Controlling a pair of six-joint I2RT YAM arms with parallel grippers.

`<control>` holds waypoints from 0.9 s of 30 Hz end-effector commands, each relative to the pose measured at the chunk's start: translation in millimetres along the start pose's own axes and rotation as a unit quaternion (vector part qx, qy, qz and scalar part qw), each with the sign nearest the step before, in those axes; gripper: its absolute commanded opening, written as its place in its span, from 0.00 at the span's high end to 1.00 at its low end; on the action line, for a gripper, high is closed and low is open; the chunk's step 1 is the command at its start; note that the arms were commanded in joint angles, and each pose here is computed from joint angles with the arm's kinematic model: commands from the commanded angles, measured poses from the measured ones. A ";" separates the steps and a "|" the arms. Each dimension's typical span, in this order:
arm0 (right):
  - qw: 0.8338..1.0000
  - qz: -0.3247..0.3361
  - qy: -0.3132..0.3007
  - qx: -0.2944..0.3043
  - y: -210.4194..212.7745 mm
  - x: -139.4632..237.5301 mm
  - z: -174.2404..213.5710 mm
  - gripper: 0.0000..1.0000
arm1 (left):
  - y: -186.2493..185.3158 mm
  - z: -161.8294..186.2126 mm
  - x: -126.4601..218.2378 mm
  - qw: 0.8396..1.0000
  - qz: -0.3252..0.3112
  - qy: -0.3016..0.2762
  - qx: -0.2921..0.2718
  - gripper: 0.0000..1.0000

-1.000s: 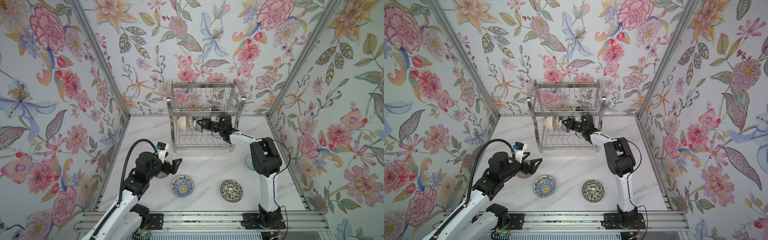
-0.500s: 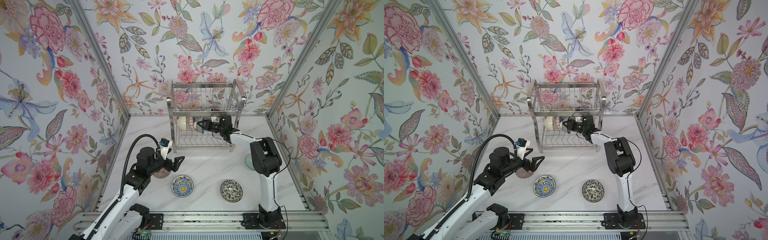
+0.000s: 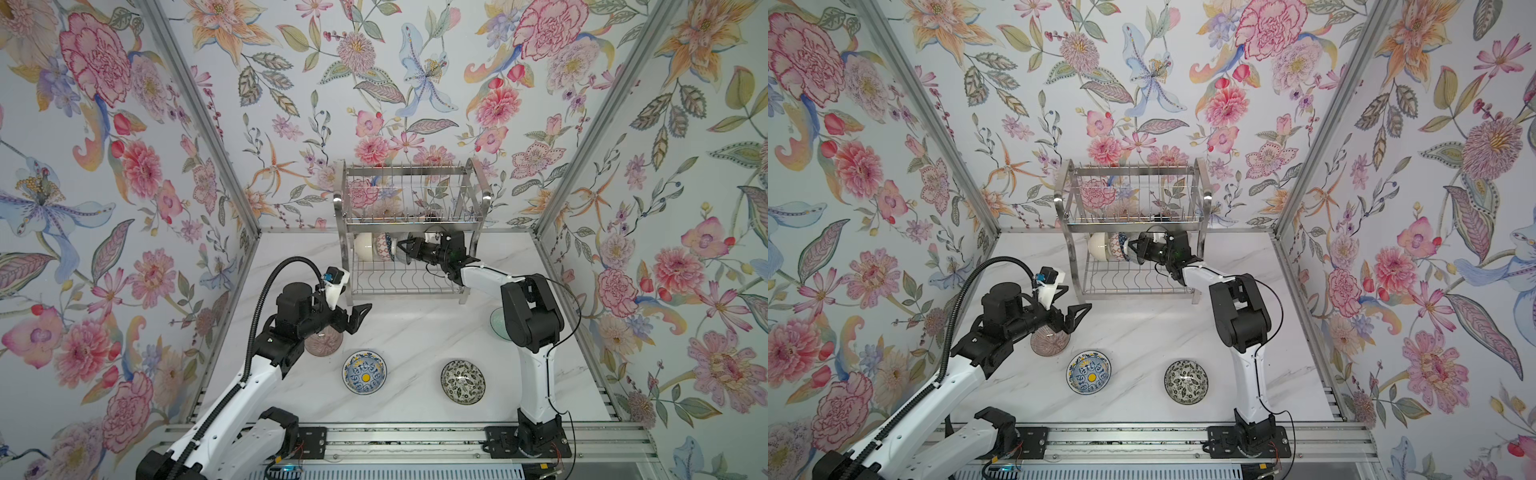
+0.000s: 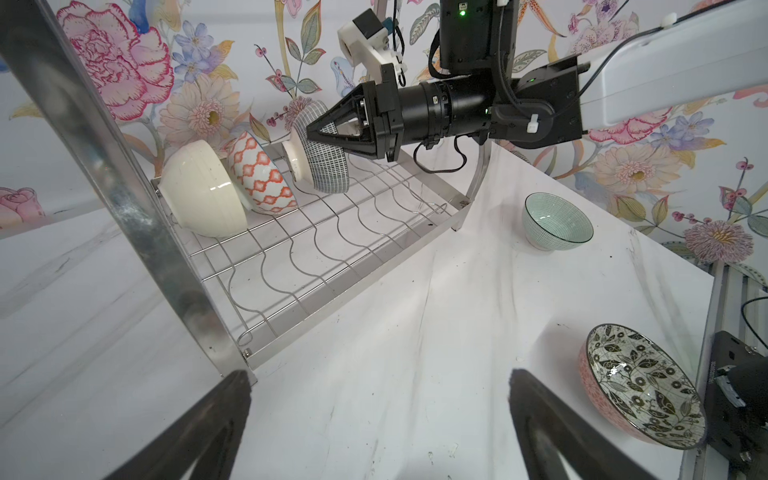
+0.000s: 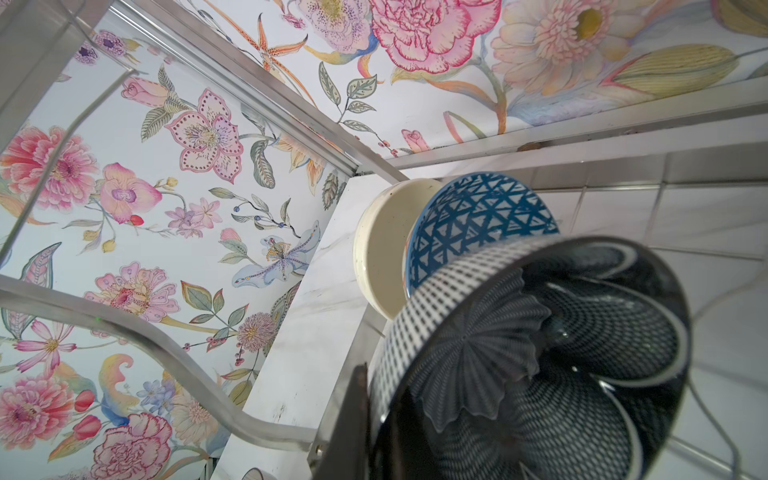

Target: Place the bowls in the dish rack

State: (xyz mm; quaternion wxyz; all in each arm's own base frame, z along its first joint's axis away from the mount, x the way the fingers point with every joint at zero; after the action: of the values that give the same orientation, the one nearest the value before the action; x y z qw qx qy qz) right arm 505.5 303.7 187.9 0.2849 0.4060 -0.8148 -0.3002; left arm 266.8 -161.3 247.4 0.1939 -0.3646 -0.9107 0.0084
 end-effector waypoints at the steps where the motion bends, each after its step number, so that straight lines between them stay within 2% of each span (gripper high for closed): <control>1: 0.998 -0.020 -0.041 0.035 11.5 -0.3 -28.0 0.97 | -2.4 -14.7 -0.6 0.999 0.003 -0.023 -0.030 0.01; 14: 0.999 -0.021 -0.024 0.029 -3.3 -14.6 -24.1 0.97 | -8.2 7.6 -1.4 0.998 0.028 -0.052 -0.038 0.01; 27: 0.999 -0.043 -0.022 0.010 -10.6 -26.8 -24.1 0.96 | -9.7 19.4 -3.9 0.998 0.037 -0.053 -0.028 0.01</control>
State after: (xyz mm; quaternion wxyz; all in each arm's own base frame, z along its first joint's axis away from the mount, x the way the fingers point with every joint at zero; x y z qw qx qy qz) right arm 533.2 313.3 161.6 0.2939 0.4085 -0.8064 -0.3105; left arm 258.9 -164.6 225.6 0.1496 -0.3897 -0.9087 0.0050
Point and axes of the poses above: each gripper's point midway between its finger pads, its own x axis back along the fingers, its own y axis along the line the jaws close on, z = x × y, the point moved 3 cm from there along x, back along the fingers, and after that the axes turned 2 degrees about x, right-handed, at the moved point
